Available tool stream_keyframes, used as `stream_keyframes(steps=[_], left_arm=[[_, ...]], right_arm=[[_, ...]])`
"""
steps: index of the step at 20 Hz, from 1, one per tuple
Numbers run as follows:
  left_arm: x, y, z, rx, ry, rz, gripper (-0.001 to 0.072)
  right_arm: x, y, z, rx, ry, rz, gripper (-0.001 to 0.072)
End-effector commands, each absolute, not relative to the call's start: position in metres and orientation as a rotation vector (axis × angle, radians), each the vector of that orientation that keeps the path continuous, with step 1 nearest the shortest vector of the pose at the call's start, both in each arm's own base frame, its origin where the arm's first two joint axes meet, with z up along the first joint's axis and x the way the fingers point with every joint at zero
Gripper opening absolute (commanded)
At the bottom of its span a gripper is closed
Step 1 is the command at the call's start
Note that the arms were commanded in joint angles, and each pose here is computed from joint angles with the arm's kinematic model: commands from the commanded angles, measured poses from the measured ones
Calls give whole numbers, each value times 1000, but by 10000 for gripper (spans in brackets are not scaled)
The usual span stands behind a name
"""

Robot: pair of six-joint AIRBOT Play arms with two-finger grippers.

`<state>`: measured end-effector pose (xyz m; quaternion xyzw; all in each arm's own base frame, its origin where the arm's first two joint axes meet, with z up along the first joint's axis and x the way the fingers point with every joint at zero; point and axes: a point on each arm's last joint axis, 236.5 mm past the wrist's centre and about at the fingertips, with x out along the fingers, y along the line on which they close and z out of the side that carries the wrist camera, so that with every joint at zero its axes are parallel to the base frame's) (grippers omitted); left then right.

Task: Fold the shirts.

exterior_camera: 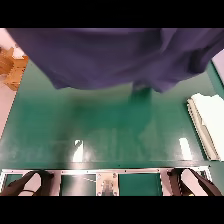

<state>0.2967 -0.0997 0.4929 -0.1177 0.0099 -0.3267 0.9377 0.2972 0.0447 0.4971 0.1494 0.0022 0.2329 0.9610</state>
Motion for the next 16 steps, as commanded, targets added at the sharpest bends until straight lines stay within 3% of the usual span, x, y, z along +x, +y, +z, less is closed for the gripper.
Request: stream_keyframes(steps=[1, 3, 5, 9, 13, 16], left_arm=[[174, -124, 611, -52, -398, -567, 21], [151, -124, 622, -13, -432, -501, 21], [160, -110, 615, -10, -394, -425, 21], [236, -78, 539, -87, -87, -373, 21], [334, -60, 416, -253, 292, -484, 21], [394, -62, 316, -433, 506, -626, 22]], right_arm=[[217, 74, 588, 25, -270, 332, 21], [200, 72, 604, -39, -338, 240, 21], [199, 64, 606, -60, -346, 187, 21], [234, 30, 574, 37, -253, 164, 22], [306, -22, 481, 250, -41, 180, 22], [380, -38, 352, 444, 206, 233, 22]])
